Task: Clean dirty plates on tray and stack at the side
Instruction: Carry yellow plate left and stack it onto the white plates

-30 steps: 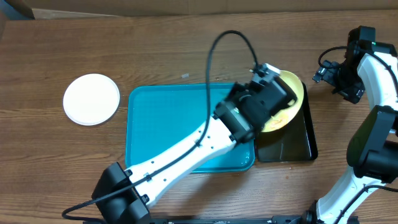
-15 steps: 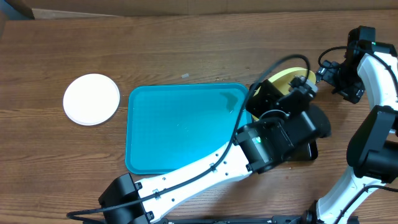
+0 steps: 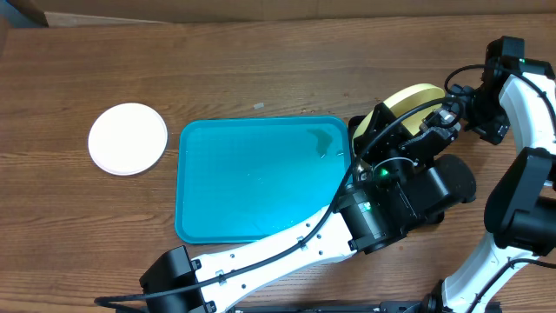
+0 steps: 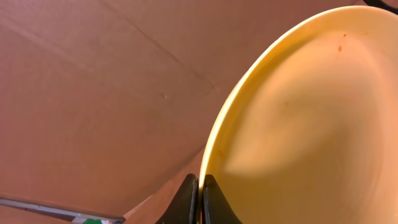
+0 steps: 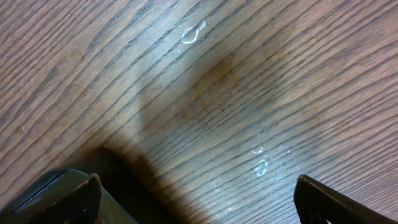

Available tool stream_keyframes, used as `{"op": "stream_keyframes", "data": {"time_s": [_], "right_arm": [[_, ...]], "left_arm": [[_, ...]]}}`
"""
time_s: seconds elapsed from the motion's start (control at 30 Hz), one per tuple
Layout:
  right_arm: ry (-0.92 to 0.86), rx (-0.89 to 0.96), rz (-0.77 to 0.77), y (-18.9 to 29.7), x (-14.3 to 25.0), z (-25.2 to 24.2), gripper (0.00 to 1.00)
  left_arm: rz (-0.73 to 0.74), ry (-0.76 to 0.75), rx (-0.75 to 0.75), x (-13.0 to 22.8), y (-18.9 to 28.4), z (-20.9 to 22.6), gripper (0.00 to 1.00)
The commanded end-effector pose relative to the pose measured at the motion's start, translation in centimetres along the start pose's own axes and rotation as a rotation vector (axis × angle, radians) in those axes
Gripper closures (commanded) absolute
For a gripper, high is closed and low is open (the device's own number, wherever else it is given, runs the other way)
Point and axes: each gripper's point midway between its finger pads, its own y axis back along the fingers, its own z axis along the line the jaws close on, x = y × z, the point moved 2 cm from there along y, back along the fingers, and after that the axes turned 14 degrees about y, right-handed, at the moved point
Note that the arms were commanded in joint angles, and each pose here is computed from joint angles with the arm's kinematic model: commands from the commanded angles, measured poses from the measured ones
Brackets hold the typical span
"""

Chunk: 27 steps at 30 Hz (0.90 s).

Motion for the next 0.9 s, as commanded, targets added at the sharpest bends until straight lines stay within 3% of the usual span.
{"op": "stream_keyframes", "data": {"time_s": [0.0, 0.13, 0.27, 0.37, 0.4, 0.5, 0.7, 0.87], "right_arm": [[-0.009, -0.010, -0.040, 1.4, -0.5, 0.0, 0.00], [-0.009, -0.010, -0.040, 1.4, -0.5, 0.0, 0.00], [-0.009, -0.010, -0.040, 1.4, -0.5, 0.0, 0.00], [-0.009, -0.010, -0.040, 1.4, -0.5, 0.0, 0.00], [-0.009, -0.010, -0.040, 1.4, -0.5, 0.0, 0.00], [-0.009, -0.010, -0.040, 1.4, -0.5, 0.0, 0.00], [-0.009, -0.010, -0.040, 1.4, -0.5, 0.0, 0.00], [-0.009, -0.010, -0.040, 1.4, -0.5, 0.0, 0.00]], "left_arm": [[-0.012, 0.020, -0.030, -0.9, 0.1, 0.5, 0.96], [-0.010, 0.036, -0.031, -0.8, 0.0, 0.6, 0.96], [0.045, 0.185, 0.019, 0.9, -0.5, -0.1, 0.96], [0.165, 0.281, 0.182, 3.5, -0.7, -2.4, 0.96], [0.272, 0.369, 0.279, 5.2, -0.8, -3.7, 0.96], [0.452, 0.491, 0.387, 7.7, -1.4, -4.7, 0.96], [0.619, 0.588, 0.415, 10.6, -5.2, -2.2, 0.96], [0.789, 0.733, 0.339, 14.4, -8.8, 2.3, 0.96]]}}
